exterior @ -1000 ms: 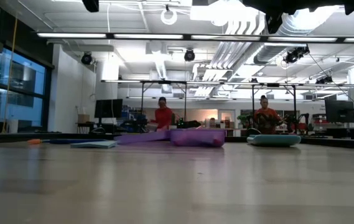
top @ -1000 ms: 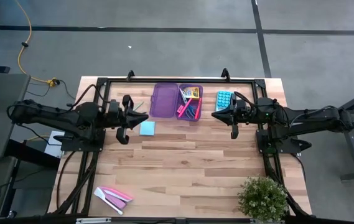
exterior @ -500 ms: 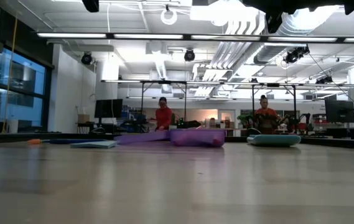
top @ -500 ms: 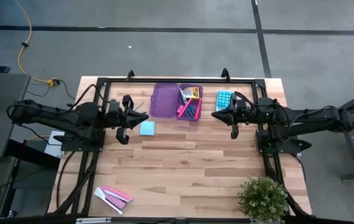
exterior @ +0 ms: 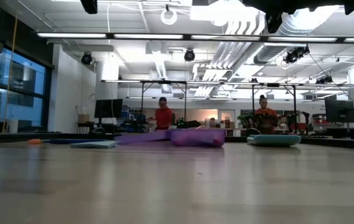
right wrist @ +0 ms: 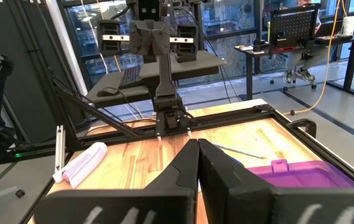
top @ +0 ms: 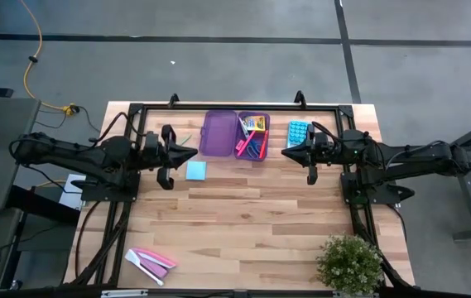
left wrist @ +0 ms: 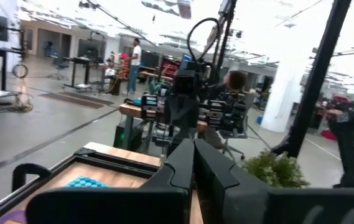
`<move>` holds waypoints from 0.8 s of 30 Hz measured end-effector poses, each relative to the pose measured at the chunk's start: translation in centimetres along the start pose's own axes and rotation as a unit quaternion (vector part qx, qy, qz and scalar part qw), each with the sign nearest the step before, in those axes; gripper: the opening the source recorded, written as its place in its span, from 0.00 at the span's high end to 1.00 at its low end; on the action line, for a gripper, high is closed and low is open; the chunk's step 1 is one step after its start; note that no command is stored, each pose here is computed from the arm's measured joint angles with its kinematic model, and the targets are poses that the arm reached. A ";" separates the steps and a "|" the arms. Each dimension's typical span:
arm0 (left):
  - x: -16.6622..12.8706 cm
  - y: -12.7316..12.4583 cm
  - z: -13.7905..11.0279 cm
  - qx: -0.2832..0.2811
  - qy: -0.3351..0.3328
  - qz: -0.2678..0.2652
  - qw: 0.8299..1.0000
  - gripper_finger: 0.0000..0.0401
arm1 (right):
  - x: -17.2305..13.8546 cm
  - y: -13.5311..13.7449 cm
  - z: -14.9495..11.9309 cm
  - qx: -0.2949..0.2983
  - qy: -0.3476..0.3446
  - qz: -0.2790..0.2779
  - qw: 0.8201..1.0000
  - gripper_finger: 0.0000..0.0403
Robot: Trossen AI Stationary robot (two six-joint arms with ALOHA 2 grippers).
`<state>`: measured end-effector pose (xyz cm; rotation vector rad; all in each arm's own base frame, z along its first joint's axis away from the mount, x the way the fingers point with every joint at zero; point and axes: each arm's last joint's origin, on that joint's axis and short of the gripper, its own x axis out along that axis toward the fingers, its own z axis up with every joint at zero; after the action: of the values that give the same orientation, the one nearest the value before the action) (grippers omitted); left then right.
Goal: Pack school essentials
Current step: Put the blue pen into the purple supply box
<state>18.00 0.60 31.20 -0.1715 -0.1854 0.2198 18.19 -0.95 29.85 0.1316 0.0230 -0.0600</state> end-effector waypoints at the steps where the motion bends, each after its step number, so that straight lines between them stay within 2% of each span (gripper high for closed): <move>1: 0.0 0.0 0.0 0.004 -0.001 0.006 1.000 1.00 | 0.0 0.0 0.0 0.000 0.000 0.000 1.000 1.00; 3: 0.2 0.2 -0.1 0.009 0.000 0.033 0.999 1.00 | 0.0 0.0 0.0 0.000 0.000 0.000 1.000 1.00; 6: 0.9 1.1 0.1 0.003 0.022 0.108 0.994 1.00 | 0.0 0.0 0.0 0.000 0.000 0.000 1.000 1.00; 8: 1.6 2.0 0.5 0.005 0.064 0.155 0.986 1.00 | 0.0 0.0 0.0 0.000 0.000 0.000 1.000 1.00; 10: 2.1 3.4 0.7 -0.006 0.129 0.209 0.969 1.00 | 0.0 0.0 0.0 0.001 0.000 0.000 1.000 1.00; 13: 2.3 6.1 0.5 -0.023 0.241 0.293 0.925 1.00 | 0.0 0.0 0.0 0.001 0.000 0.000 1.000 1.00; 16: 1.7 8.8 -1.0 -0.030 0.355 0.349 0.867 1.00 | 0.0 0.0 0.0 0.004 0.000 0.000 1.000 1.00; 21: 0.3 12.2 -4.8 -0.069 0.510 0.398 0.759 1.00 | 0.0 0.0 0.0 0.005 0.000 0.000 1.000 1.00; 24: -0.3 13.5 -7.2 -0.083 0.573 0.394 0.714 1.00 | 0.0 0.0 0.0 0.002 0.001 0.000 1.000 1.00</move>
<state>16.41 12.43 21.65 -0.5362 1.1629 0.9102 18.19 -0.96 29.84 0.1356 0.0243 -0.0606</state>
